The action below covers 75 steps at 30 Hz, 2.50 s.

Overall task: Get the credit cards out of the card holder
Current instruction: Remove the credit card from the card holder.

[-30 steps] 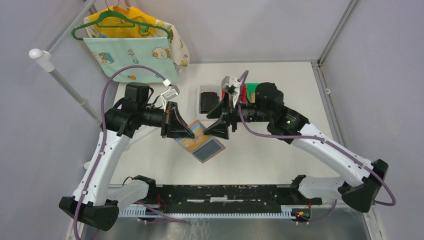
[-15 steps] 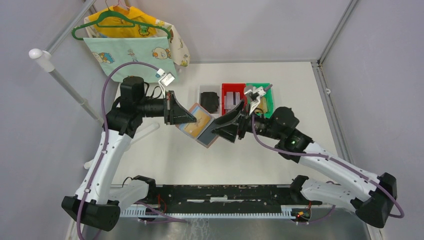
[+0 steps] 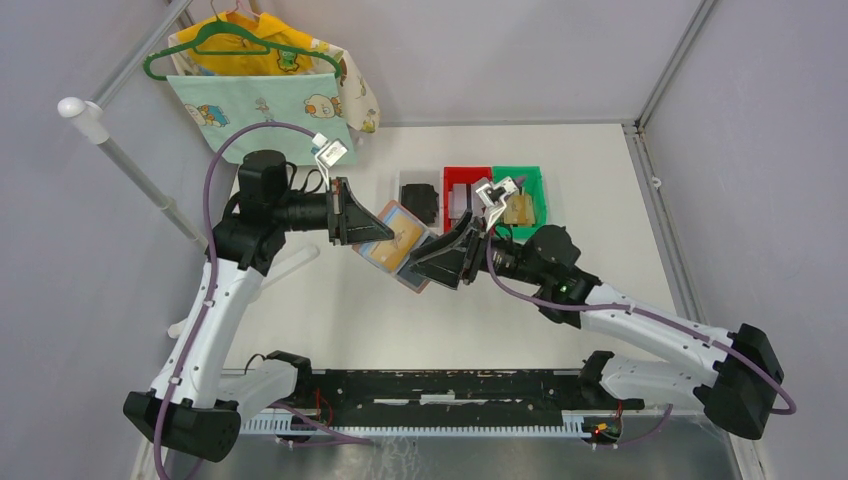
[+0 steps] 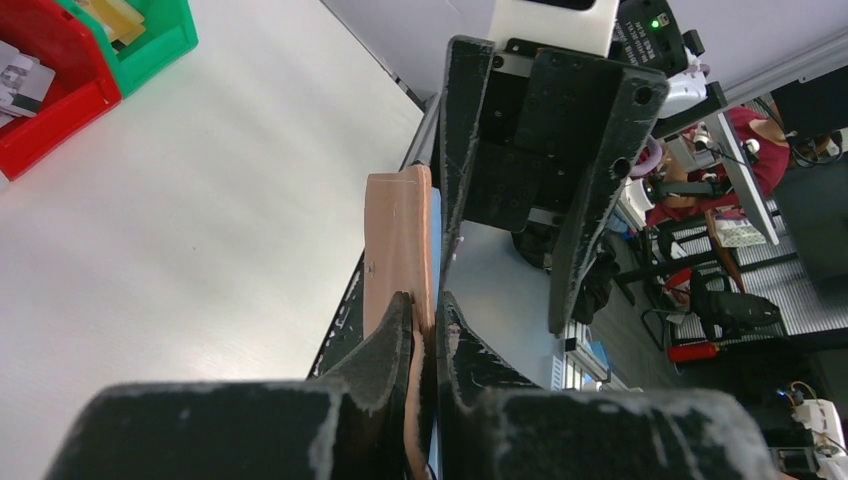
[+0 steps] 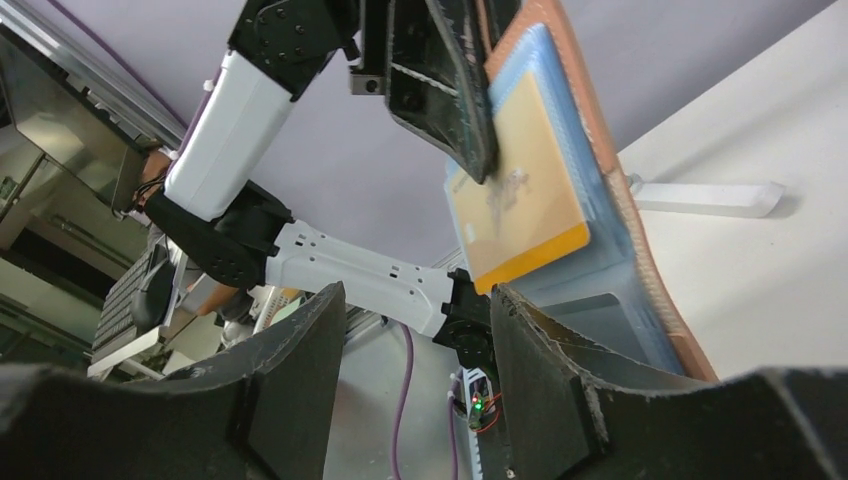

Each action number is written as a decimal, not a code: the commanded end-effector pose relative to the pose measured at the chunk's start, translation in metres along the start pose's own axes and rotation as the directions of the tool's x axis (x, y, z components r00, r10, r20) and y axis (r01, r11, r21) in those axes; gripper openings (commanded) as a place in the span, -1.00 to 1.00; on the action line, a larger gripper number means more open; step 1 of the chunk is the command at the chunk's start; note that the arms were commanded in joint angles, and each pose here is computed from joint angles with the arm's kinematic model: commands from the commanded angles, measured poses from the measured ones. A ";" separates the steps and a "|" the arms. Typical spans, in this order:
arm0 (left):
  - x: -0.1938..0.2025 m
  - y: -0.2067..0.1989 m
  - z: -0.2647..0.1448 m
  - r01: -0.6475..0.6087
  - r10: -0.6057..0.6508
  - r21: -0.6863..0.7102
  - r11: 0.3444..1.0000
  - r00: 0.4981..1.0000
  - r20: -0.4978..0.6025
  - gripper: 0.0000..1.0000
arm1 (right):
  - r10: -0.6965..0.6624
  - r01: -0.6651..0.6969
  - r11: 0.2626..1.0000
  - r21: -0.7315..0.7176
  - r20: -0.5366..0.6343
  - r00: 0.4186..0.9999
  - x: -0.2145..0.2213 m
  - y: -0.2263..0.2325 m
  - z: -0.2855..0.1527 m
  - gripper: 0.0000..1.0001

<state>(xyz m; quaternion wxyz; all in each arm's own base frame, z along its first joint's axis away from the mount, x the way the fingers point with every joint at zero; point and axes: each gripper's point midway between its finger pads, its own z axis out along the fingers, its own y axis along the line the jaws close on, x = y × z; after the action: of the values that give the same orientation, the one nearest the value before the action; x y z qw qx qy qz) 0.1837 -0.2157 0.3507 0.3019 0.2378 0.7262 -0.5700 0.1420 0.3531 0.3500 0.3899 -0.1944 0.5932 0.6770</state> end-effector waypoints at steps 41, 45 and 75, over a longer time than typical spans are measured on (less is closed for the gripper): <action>-0.018 -0.045 -0.010 0.008 -0.017 0.101 0.995 0.996 0.085 -0.86 | 0.191 -0.098 0.940 -0.326 0.265 0.945 -0.054 0.045 0.017 -0.53; -0.019 -0.046 -0.010 0.008 -0.017 0.107 0.994 0.997 0.080 -0.83 | 0.186 -0.098 0.945 -0.312 0.266 0.946 -0.051 0.042 0.014 -0.94; -0.023 -0.039 -0.012 -0.095 0.093 0.045 0.994 0.994 0.052 -0.92 | -0.066 0.045 0.989 0.139 0.148 0.987 -0.045 -0.041 -0.079 -1.00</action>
<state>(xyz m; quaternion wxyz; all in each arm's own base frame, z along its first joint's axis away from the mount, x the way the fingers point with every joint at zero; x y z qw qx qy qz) 0.1729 -0.2161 0.3910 0.3190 0.2346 0.7009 -0.5932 0.1768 0.2815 0.3540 0.4581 -0.1016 0.5529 0.6886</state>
